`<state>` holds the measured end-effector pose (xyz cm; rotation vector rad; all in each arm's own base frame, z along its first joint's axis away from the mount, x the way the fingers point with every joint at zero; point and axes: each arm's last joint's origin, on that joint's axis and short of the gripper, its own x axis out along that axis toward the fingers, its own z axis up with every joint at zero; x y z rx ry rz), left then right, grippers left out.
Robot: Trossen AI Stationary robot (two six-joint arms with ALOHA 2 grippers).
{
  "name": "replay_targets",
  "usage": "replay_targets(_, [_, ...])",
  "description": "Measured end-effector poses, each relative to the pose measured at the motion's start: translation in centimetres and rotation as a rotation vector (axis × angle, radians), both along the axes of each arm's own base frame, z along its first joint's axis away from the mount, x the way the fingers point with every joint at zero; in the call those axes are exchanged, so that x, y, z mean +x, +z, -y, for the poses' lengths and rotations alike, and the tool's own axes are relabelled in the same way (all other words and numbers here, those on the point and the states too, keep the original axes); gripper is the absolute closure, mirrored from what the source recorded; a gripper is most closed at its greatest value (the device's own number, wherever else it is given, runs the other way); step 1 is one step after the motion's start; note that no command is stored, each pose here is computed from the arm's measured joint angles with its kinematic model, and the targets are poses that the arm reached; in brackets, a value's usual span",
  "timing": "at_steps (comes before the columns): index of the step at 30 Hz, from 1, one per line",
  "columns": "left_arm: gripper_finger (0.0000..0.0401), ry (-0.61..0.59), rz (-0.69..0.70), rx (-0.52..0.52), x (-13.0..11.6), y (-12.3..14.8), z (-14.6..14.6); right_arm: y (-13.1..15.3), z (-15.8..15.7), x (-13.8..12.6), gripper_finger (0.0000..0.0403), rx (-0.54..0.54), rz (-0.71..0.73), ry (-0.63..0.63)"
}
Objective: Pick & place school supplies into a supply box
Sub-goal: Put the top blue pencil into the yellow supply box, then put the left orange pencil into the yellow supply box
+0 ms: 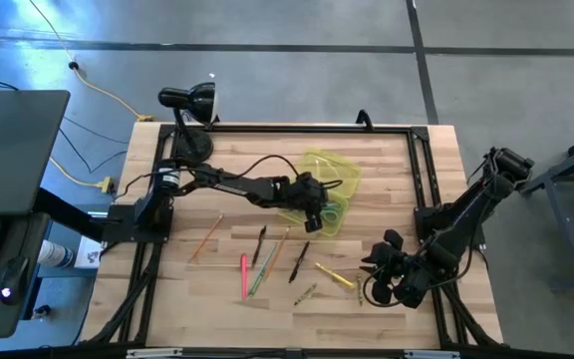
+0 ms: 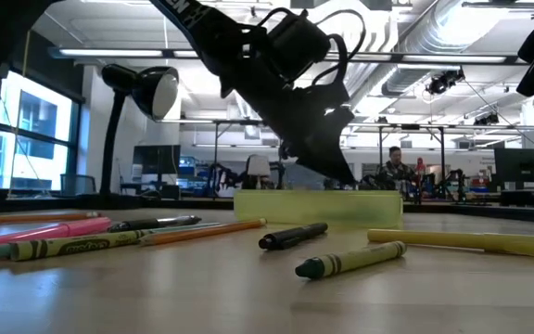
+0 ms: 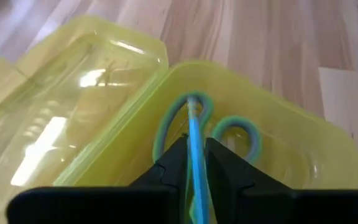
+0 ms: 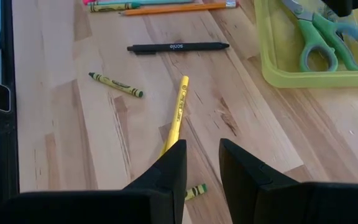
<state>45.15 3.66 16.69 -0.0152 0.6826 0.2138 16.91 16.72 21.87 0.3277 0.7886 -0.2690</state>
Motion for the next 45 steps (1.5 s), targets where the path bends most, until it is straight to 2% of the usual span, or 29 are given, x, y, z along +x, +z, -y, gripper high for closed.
replay_targets(7, [0.0283,0.015,-0.015,-0.012,-0.1,-0.1,0.0,0.0,0.0,0.0,0.0329,0.002,0.002,0.0])
replay_targets(10, [0.0279,0.015,-0.042,-0.014,-0.7,0.8,0.1,0.0,0.0,0.0,0.0329,0.003,0.001,0.0])
replay_targets(14, [0.0282,0.009,-0.126,-0.05,-2.1,4.1,0.2,0.0,0.0,0.0,0.0329,0.005,0.0,0.001])
replay_targets(19, [0.0293,0.009,-0.298,-0.078,-4.9,9.1,0.5,0.0,0.0,0.0,0.0329,0.003,0.001,0.0])
replay_targets(25, [0.0309,0.203,-0.475,-0.01,-9.4,14.3,0.3,0.0,0.0,0.0,0.0329,0.002,0.005,-0.002])
replay_targets(30, [0.0319,0.348,-0.578,-0.032,-14.1,16.6,1.3,0.0,0.0,0.1,0.0329,0.003,0.014,-0.008])
replay_targets(32, [0.0321,0.434,-0.57,-0.032,-15.7,17.2,1.9,0.1,-0.1,0.0,0.0329,-0.001,0.019,-0.009])
replay_targets(35, [0.0322,0.573,-0.511,-0.009,-18.2,17.7,3.5,0.1,-0.1,0.0,0.0329,-0.006,0.024,-0.01])
replay_targets(38, [0.0323,0.654,-0.433,0.008,-20.8,17.0,5.6,0.1,-0.1,0.0,0.0329,-0.007,0.023,-0.009])
replay_targets(42, [0.0323,0.748,-0.347,-0.018,-24.2,14.0,8.4,0.1,-0.1,0.1,0.0329,-0.008,0.024,-0.009])
replay_targets(45, [0.0323,0.872,-0.254,-0.142,-26.4,10.6,10.0,0.1,0.0,0.1,0.0329,-0.014,0.031,-0.014])
